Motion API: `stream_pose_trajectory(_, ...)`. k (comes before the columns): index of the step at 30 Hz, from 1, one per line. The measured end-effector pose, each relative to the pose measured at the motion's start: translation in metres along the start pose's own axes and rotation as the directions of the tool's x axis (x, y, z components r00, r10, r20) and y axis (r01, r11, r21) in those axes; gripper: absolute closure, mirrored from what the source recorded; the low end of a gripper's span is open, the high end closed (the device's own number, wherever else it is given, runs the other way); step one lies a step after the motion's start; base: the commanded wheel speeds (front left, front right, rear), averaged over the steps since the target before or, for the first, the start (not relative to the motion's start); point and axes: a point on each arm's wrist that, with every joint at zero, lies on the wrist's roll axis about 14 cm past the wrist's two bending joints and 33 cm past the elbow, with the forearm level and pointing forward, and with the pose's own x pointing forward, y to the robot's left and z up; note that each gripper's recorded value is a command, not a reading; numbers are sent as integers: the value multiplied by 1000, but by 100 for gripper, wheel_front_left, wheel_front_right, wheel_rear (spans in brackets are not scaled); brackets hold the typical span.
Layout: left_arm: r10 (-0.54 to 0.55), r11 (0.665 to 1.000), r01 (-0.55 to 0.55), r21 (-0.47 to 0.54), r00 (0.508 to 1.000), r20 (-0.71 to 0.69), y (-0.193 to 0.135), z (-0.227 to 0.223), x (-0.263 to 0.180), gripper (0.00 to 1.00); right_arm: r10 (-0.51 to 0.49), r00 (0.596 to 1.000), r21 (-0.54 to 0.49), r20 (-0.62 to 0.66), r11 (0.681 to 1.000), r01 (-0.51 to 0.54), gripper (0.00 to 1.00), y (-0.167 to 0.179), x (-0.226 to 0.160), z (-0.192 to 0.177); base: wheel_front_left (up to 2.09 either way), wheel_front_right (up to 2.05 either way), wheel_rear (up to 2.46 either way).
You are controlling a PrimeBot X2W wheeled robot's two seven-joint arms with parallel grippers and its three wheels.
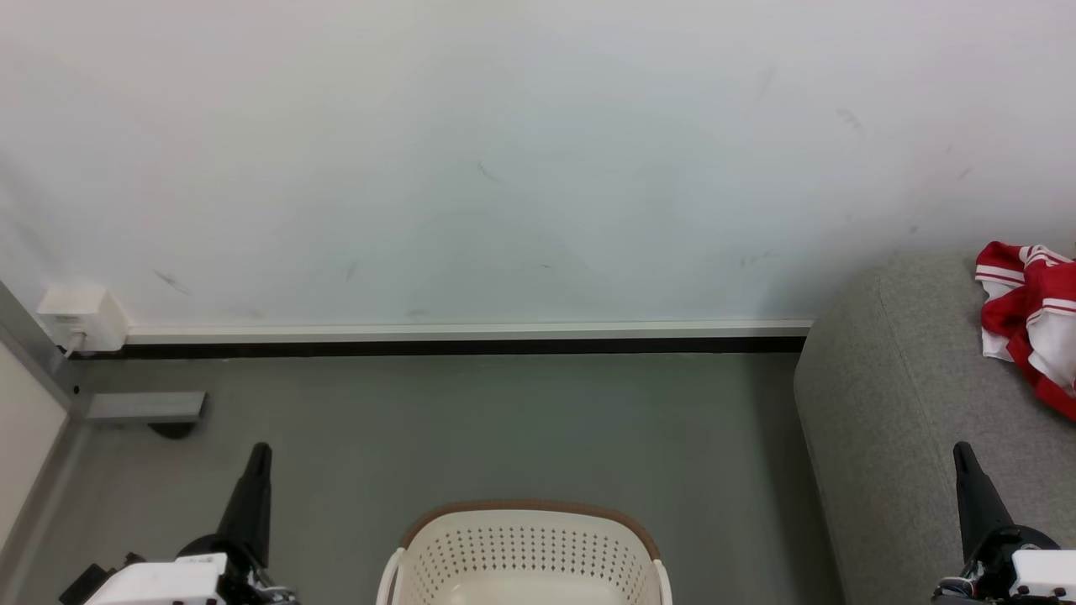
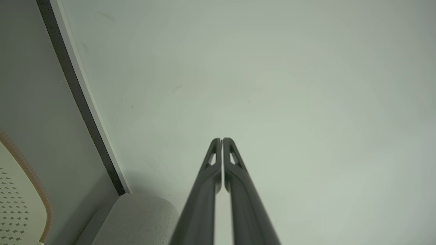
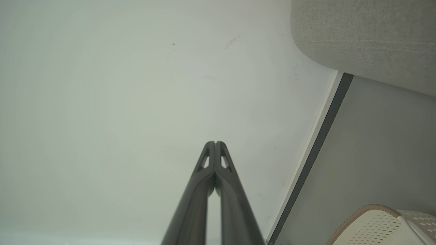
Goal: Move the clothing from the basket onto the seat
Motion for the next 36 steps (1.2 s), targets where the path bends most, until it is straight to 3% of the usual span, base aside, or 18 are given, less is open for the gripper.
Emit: stream_pose_trajectory(36, 0, 1000, 0, 0, 1000, 0, 0, 0, 0, 100, 0, 1000, 0, 0, 1000, 0, 100, 0, 0, 0, 0, 0, 0)
